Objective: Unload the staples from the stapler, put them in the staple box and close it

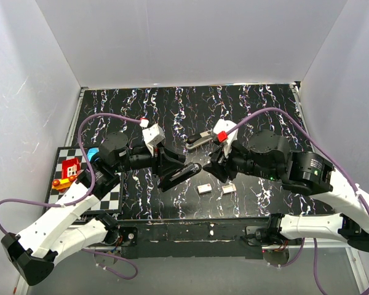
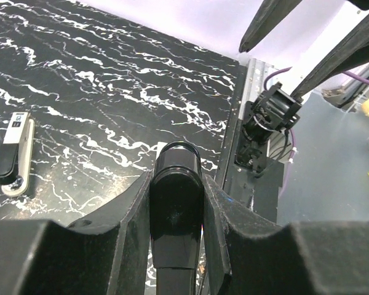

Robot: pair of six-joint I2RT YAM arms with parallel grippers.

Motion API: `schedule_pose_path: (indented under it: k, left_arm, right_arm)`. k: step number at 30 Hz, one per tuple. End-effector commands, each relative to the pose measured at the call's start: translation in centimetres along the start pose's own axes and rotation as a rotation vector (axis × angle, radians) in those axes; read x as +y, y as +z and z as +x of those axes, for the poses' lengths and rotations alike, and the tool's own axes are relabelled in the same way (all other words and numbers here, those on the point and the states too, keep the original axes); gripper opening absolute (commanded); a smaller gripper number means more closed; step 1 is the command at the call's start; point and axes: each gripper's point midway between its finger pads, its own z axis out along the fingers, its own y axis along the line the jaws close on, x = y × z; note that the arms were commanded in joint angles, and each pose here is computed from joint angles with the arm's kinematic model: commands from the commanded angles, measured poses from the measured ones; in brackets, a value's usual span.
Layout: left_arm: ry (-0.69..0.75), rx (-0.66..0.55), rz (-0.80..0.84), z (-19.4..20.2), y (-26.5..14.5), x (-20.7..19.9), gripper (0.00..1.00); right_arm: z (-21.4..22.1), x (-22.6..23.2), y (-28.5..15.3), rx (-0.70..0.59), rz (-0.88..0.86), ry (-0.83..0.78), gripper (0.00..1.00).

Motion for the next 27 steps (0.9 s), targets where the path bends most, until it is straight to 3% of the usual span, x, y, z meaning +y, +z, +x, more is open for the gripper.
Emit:
schedule_pose_path:
  k: [1,5,8,27]
  left_arm:
    - [0.059,-0.082,-0.078,-3.3,-0.5,0.9,0.00]
    - [0.047,-0.096,-0.131,-3.8,-0.7,1.7,0.00]
    - [0.028,-0.082,-0.176,-3.6,-0.6,2.6,0.00]
    - [-0.040,-0.059,-0.359,-3.0,-0.5,6.2,0.00]
  right_arm:
    - [-2.1,-2.3,0.0,-0.054,0.120,0.012,0.51]
    - [-2.9,-3.2,1.5,-0.057,0.179,0.040,0.14]
    - [-3.4,-4.0,2.8,-0.057,0.227,0.068,0.01]
    - [-1.4,-5.9,11.9,-0.138,0.190,0.204,0.01]
